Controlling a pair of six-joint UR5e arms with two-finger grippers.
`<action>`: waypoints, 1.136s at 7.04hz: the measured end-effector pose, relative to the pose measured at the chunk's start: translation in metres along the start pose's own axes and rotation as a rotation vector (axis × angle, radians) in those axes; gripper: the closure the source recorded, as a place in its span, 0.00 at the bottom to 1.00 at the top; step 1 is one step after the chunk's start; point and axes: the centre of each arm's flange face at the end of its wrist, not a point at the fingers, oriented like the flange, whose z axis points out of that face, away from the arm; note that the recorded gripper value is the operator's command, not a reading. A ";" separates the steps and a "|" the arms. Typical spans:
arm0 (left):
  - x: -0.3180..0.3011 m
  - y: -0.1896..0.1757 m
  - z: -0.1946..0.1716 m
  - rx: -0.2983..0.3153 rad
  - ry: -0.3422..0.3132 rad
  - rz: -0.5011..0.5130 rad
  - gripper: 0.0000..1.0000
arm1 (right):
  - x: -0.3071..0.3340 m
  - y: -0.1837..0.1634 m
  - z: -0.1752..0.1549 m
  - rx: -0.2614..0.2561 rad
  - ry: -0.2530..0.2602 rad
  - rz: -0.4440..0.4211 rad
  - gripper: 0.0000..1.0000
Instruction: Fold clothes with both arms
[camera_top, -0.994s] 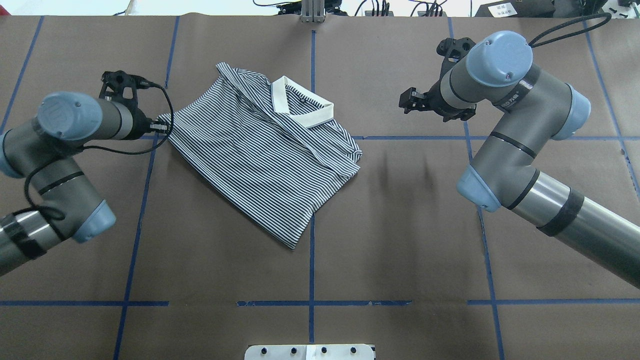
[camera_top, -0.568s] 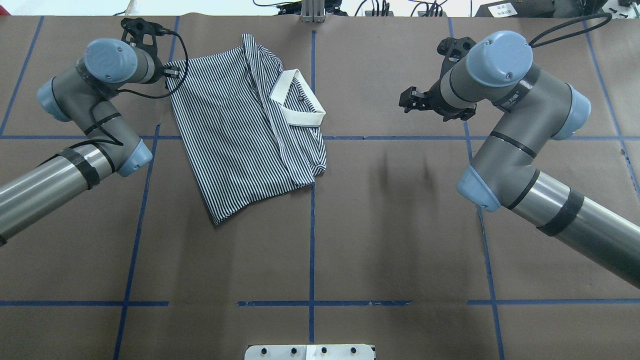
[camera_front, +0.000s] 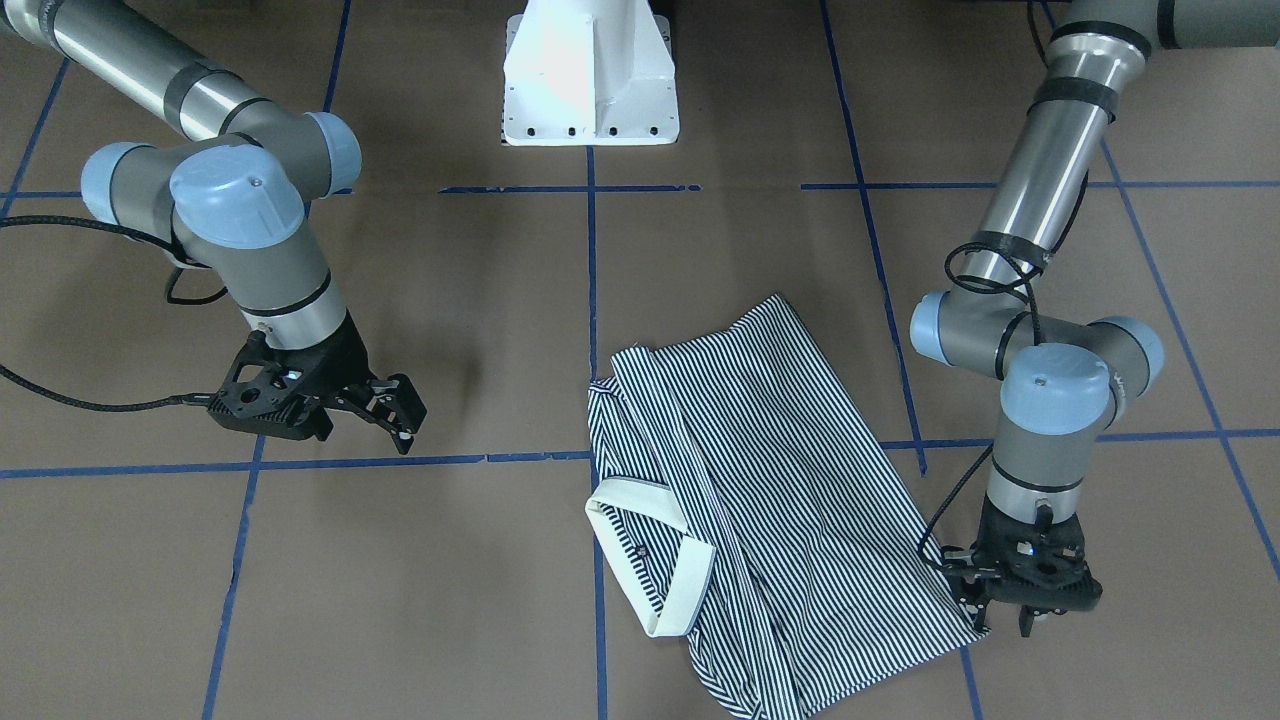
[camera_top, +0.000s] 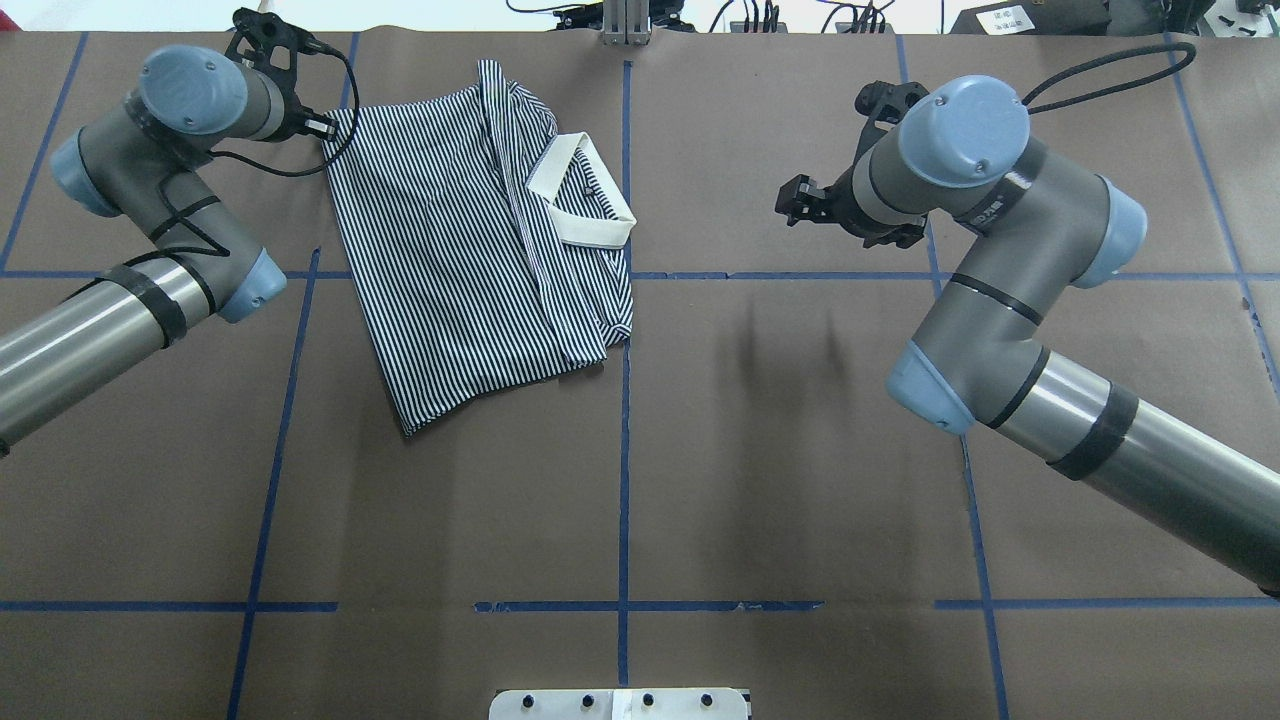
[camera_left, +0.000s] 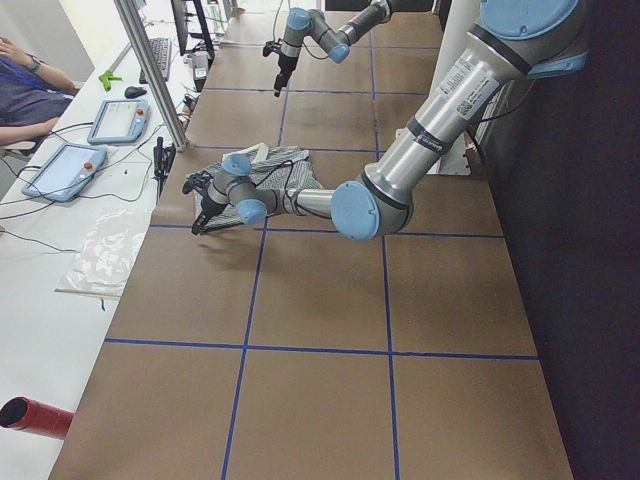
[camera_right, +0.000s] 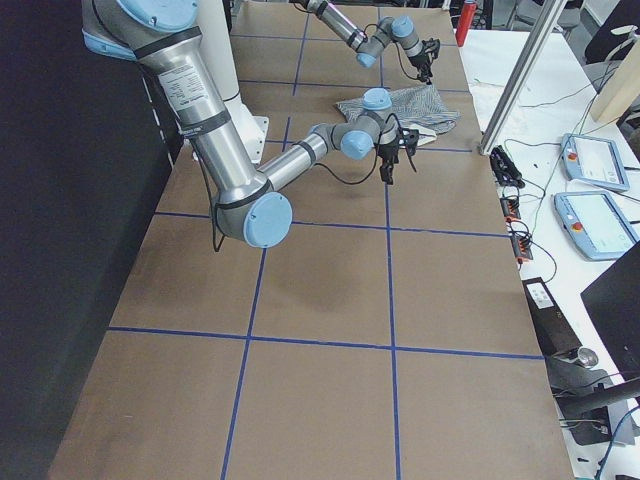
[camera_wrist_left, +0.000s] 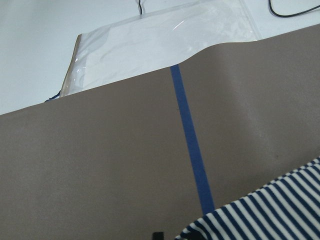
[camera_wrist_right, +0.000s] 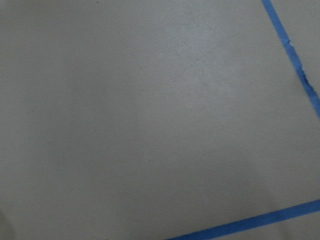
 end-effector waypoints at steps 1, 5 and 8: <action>-0.015 0.001 -0.010 -0.014 0.058 0.040 0.00 | -0.039 0.006 0.009 0.036 -0.002 0.085 0.21; -0.021 0.001 -0.029 0.006 0.117 0.067 0.00 | -0.169 0.042 0.065 0.162 -0.062 0.334 0.38; -0.022 0.001 -0.030 0.006 0.117 0.060 0.00 | -0.211 0.077 0.088 0.193 -0.046 0.350 0.39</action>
